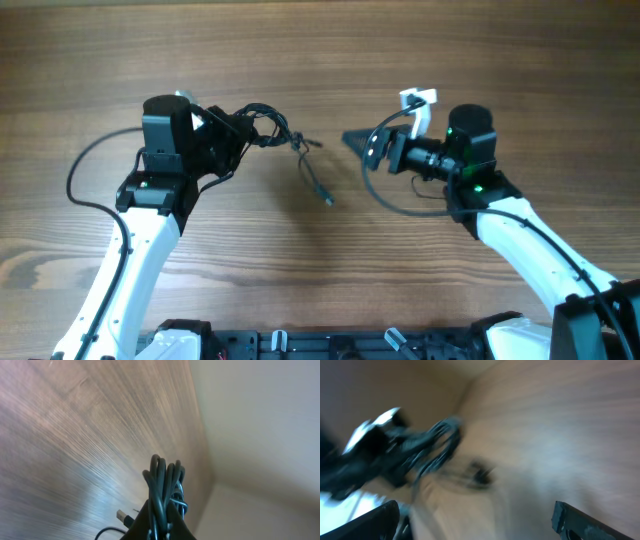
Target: Untangle cables
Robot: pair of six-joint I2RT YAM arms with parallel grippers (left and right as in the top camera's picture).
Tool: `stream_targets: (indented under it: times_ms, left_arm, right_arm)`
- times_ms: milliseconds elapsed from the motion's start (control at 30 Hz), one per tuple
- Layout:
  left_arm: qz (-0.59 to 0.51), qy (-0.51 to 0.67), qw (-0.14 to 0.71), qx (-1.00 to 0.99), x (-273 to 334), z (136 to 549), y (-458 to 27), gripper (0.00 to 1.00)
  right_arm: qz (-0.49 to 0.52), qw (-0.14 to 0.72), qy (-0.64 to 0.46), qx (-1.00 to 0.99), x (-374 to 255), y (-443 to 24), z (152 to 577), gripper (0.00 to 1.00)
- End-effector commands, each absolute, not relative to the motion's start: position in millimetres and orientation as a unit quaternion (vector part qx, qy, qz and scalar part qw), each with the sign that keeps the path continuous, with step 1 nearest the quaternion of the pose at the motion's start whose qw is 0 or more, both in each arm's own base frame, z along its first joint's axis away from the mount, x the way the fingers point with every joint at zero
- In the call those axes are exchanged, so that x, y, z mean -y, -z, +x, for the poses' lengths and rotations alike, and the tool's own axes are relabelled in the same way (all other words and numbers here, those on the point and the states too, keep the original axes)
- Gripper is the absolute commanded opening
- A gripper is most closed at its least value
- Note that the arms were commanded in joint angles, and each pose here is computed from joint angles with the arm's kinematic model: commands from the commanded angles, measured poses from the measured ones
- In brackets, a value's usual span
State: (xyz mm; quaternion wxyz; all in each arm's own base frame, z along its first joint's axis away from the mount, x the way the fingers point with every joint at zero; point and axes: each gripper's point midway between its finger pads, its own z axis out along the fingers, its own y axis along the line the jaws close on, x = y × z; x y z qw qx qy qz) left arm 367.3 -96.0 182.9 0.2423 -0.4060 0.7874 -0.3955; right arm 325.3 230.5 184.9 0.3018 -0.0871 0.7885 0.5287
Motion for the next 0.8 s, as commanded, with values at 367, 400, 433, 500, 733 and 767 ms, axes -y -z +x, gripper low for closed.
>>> stream_targets:
  times_ms: [367, 400, 433, 500, 733, 767]
  left_arm:
    - [-0.498, 0.271, 0.211, -0.797, 61.8, 338.1, -138.1, 0.73]
    - [-0.507, 0.244, 0.216, -0.798, 52.9, 334.9, -132.1, 0.72]
    - [-0.507, 0.23, 0.218, -0.802, 49.0, 334.3, -127.9, 0.76]
    - [-0.504, 0.221, 0.208, -0.808, 50.7, 336.0, -117.6, 0.8]
    - [-0.007, 0.224, 0.314, -0.923, 163.4, 382.0, -91.3, 0.72]
    - [0.038, 0.202, 0.32, -0.925, 173.1, 383.7, -77.9, 0.72]
  right_arm:
    - [-0.129, 0.277, -0.528, -0.792, -281.5, -181.0, 291.1, 1.0]
    - [-0.118, 0.274, -0.518, -0.802, -278.9, -175.1, 292.9, 1.0]
    - [-0.109, 0.272, -0.508, -0.81, -276.5, -170.0, 294.6, 1.0]
    - [-0.086, 0.276, -0.484, -0.826, -269.7, -159.7, 300.6, 1.0]
    - [-0.041, 0.337, -0.379, -0.861, -236.2, -137.3, 331.0, 1.0]
    - [-0.038, 0.339, -0.376, -0.862, -234.3, -136.9, 332.4, 1.0]
